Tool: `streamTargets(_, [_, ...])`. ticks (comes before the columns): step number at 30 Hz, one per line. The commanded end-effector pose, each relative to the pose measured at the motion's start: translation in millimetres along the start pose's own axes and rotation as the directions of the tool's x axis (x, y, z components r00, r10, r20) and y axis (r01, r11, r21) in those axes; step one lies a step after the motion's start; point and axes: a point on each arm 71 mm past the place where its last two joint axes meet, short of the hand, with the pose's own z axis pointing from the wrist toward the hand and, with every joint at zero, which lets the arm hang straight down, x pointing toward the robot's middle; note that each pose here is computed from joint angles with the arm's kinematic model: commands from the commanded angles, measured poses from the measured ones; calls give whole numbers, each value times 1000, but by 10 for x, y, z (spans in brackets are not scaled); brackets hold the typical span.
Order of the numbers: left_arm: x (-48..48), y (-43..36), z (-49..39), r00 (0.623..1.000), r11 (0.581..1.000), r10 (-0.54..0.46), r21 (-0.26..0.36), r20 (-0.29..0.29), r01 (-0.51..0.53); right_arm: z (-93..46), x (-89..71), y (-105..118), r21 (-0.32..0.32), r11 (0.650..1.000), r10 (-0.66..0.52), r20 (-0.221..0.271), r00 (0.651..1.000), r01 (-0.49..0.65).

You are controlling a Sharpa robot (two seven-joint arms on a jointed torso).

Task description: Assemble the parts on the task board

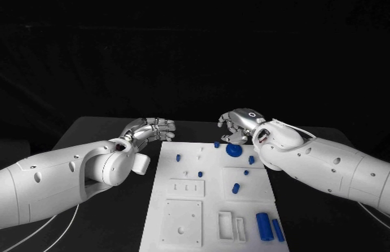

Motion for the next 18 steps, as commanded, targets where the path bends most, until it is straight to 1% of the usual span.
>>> streamTargets(1, [20,-18,4,1000,1000,0,12,-17,1,-3,86,80,-75,992,-101,-52,994,97])
streamTargets(3, [22,-18,6,1000,1000,0,12,-17,1,1,136,100,-75,990,-121,-60,991,116])
streamTargets(7, [28,-17,9,1000,1000,-1,12,-19,1,21,186,123,-61,990,-128,-63,990,124])
streamTargets(18, [39,-17,15,1000,1000,-1,12,-22,2,43,281,163,-46,989,-142,-82,986,138])
